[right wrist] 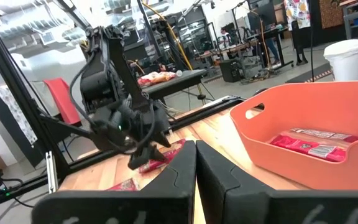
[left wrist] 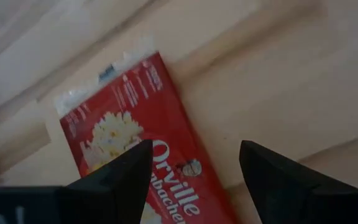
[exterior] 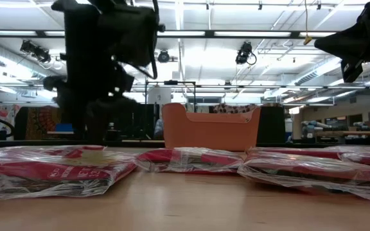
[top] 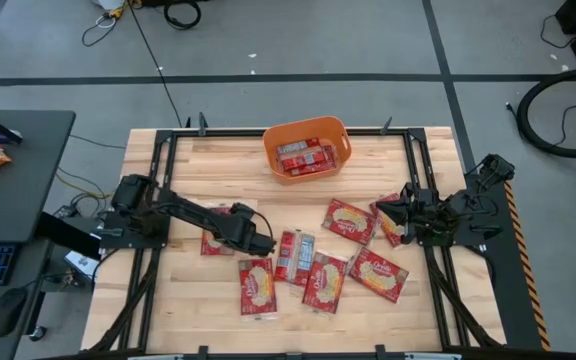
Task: Sort popcorn bags into baskets
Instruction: Stack the popcorn bag on top of the stacked popcorn bag into the bin
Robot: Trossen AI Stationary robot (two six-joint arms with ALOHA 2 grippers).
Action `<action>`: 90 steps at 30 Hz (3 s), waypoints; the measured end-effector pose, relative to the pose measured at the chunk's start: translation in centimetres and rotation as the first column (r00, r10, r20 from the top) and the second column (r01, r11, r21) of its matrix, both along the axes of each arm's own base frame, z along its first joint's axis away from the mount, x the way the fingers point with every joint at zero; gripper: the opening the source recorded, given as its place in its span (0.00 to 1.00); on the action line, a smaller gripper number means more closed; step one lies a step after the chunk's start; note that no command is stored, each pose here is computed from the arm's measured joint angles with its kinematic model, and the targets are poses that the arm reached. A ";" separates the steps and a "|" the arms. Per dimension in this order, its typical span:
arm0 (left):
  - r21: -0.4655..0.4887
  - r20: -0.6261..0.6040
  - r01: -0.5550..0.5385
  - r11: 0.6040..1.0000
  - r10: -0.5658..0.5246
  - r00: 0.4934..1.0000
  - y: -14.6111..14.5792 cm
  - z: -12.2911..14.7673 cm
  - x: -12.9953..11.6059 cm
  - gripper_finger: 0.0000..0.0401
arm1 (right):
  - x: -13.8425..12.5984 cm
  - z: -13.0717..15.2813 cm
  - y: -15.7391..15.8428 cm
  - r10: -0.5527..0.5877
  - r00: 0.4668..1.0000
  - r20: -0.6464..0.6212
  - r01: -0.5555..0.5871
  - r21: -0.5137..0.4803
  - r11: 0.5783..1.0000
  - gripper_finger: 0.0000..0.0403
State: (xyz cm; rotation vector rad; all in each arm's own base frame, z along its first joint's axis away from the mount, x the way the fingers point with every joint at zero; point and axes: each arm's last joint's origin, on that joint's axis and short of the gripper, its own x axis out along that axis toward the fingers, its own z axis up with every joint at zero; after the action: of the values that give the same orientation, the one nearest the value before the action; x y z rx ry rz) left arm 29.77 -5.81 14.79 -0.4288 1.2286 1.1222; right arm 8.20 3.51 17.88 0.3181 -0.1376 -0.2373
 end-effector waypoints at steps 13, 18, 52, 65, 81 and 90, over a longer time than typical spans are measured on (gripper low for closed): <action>-0.177 -0.153 0.015 0.984 -0.042 0.987 0.0 -2.5 -0.7 0.41 | 0.0 0.0 0.0 0.000 1.000 -0.001 0.000 0.000 1.000 0.04; -0.192 -0.173 0.047 0.980 -0.081 0.982 -0.1 -2.6 -0.8 0.18 | 0.0 0.0 0.0 0.000 1.000 -0.001 0.000 -0.001 1.000 0.04; 0.078 0.157 0.625 0.777 -0.629 0.762 0.8 12.2 8.3 0.02 | 0.0 0.1 0.0 0.000 1.000 0.011 0.000 0.009 1.000 0.04; 0.274 0.101 0.733 0.623 -0.777 0.622 3.8 13.2 10.5 0.02 | 0.0 0.1 0.0 0.000 1.000 0.011 0.000 0.009 1.000 0.04; 0.389 0.081 0.735 0.555 -0.816 0.573 6.7 14.1 11.7 0.02 | 0.0 0.1 0.0 0.000 1.000 0.011 0.000 0.009 1.000 0.04; 0.469 0.038 0.732 0.494 -0.840 0.542 8.7 14.8 12.4 0.02 | 0.0 0.1 0.0 0.000 1.000 0.011 0.000 0.009 1.000 0.04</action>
State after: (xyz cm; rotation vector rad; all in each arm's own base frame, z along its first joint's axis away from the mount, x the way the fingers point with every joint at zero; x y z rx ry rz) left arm 42.21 2.88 29.58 0.3220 0.7515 0.4298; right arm 8.19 3.50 18.00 0.3279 -0.1474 -0.2362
